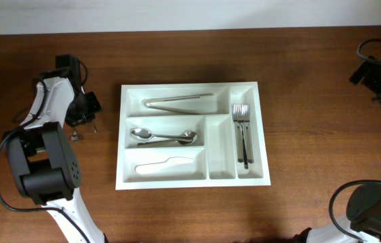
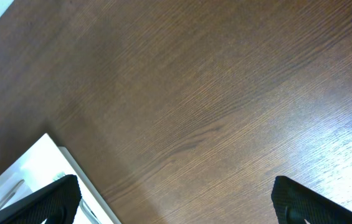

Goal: Pack container
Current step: 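Lift the teaspoon and carry it over the narrow middle compartment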

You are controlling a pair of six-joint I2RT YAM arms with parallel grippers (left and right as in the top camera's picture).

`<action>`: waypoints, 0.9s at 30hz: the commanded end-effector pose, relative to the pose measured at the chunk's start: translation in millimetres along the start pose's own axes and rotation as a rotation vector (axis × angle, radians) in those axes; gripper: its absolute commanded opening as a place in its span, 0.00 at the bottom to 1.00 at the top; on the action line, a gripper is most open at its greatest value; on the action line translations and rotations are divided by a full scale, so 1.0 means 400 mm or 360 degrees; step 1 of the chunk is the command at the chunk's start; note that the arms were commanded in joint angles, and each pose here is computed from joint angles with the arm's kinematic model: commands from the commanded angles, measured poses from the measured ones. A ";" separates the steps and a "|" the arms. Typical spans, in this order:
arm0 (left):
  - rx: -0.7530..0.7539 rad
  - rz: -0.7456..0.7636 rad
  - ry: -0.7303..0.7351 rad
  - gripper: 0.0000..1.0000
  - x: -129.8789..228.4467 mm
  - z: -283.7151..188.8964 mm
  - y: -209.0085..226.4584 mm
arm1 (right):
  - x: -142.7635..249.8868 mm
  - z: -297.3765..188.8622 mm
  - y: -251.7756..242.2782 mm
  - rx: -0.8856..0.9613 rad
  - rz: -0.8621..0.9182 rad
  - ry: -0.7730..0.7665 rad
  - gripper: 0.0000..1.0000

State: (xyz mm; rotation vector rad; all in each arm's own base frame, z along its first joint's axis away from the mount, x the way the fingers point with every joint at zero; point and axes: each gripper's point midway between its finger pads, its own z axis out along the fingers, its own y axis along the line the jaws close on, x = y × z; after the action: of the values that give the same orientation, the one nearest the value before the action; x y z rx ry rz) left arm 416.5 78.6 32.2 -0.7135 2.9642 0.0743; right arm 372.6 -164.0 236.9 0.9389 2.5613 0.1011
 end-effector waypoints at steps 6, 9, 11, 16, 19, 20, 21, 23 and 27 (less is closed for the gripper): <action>0.0022 0.0080 -0.0027 0.02 -0.022 -0.036 -0.020 | -0.007 -0.021 0.004 -0.0016 0.0012 -0.0035 0.99; 0.0028 0.0197 -0.0040 0.02 -0.027 -0.084 -0.052 | -0.007 -0.021 0.004 -0.0016 0.0012 -0.0035 0.99; 0.0037 0.0299 -0.0066 0.02 -0.034 -0.132 -0.085 | -0.007 -0.021 0.004 -0.0016 0.0012 -0.0035 0.99; 0.0033 0.0491 -0.0178 0.02 -0.034 -0.285 -0.182 | -0.007 -0.021 0.004 -0.0016 0.0012 -0.0035 0.99; 0.0073 0.0606 -0.0250 0.02 -0.007 -0.378 -0.260 | -0.007 -0.021 0.004 -0.0016 0.0012 -0.0035 0.99; 0.0090 0.0646 -0.0276 0.02 0.004 -0.403 -0.287 | -0.007 -0.021 0.004 -0.0016 0.0012 -0.0035 0.99; 0.0109 0.0692 -0.0304 0.02 0.019 -0.428 -0.318 | -0.007 -0.021 0.004 -0.0016 0.0012 -0.0035 0.99; 0.0118 0.0774 -0.0352 0.01 0.046 -0.461 -0.368 | -0.007 -0.021 0.004 -0.0016 0.0012 -0.0035 0.99; 0.0069 0.0928 -0.0398 0.02 0.108 -0.479 -0.442 | -0.007 -0.021 0.004 -0.0016 0.0012 -0.0035 0.99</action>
State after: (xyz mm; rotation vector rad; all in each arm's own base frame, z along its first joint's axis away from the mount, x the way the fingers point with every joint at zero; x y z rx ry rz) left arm 448.7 -95.6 210.9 0.0842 2.8265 0.0617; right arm 372.6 -164.0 236.9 0.9389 2.5613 0.1011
